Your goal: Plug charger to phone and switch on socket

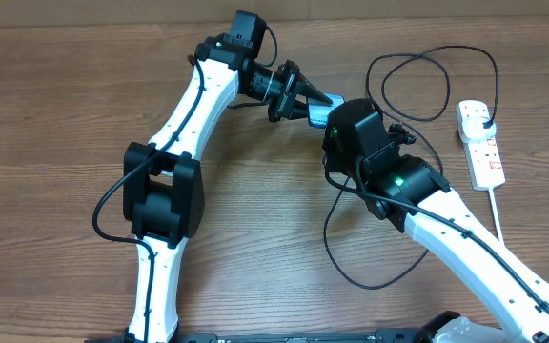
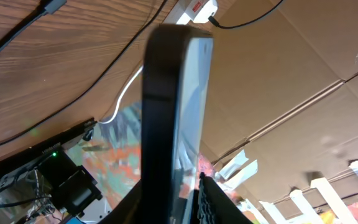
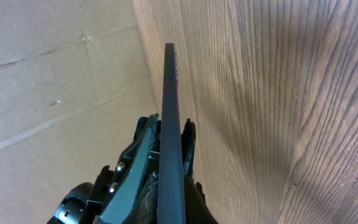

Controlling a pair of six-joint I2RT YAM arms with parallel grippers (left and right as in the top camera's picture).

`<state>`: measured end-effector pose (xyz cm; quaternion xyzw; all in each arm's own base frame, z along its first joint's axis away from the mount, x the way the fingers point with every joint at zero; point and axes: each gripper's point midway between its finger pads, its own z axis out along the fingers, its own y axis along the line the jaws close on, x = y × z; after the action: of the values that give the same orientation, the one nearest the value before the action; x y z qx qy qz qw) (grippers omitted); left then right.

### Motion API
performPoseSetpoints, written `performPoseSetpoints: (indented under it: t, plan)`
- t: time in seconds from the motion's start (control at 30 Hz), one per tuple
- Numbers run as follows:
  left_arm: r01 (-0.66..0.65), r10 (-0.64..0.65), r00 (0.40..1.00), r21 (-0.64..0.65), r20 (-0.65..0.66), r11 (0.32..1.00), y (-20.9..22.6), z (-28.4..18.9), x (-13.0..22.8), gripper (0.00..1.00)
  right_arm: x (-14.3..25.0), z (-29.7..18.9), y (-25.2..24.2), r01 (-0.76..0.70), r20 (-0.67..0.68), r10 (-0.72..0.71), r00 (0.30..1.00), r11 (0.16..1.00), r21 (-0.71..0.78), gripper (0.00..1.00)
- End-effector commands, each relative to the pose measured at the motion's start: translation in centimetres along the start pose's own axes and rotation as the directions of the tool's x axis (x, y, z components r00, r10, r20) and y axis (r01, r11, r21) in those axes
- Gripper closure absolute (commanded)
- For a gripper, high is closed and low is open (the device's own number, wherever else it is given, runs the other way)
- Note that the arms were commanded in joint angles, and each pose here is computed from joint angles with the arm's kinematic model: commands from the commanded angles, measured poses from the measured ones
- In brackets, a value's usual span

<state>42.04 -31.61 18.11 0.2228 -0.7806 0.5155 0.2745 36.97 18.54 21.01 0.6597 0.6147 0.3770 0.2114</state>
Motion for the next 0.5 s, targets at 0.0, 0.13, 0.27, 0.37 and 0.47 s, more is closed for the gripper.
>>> performPoseSetpoints:
  t: [0.0,0.13,0.27,0.37,0.47]
  plan:
    - [-0.003,0.004,1.0,0.015,-0.016,1.0,-0.8,-0.18,0.73,0.74,1.34,-0.52,1.1,-0.15,-0.062,0.148,0.987,0.989,-0.021,0.96]
    - [-0.004,0.004,1.0,0.015,-0.016,1.0,-0.81,-0.18,0.73,0.79,1.58,-0.55,1.42,-0.154,-0.074,0.151,0.986,0.988,-0.031,0.96]
    - [-0.003,0.003,1.0,0.015,-0.016,1.0,-0.8,-0.18,0.74,0.8,1.55,-0.54,1.37,-0.153,-0.073,0.151,0.986,0.988,-0.029,0.96]
    - [-0.003,0.004,1.0,0.017,-0.019,1.0,-0.83,-0.2,0.77,0.8,1.33,-0.52,1.08,-0.15,-0.062,0.148,0.987,0.989,-0.02,0.96]
    - [-0.004,0.004,1.0,0.017,-0.019,1.0,-0.83,-0.18,0.79,0.79,0.93,-0.44,1.05,-0.152,-0.05,0.151,0.987,0.988,-0.017,0.96]
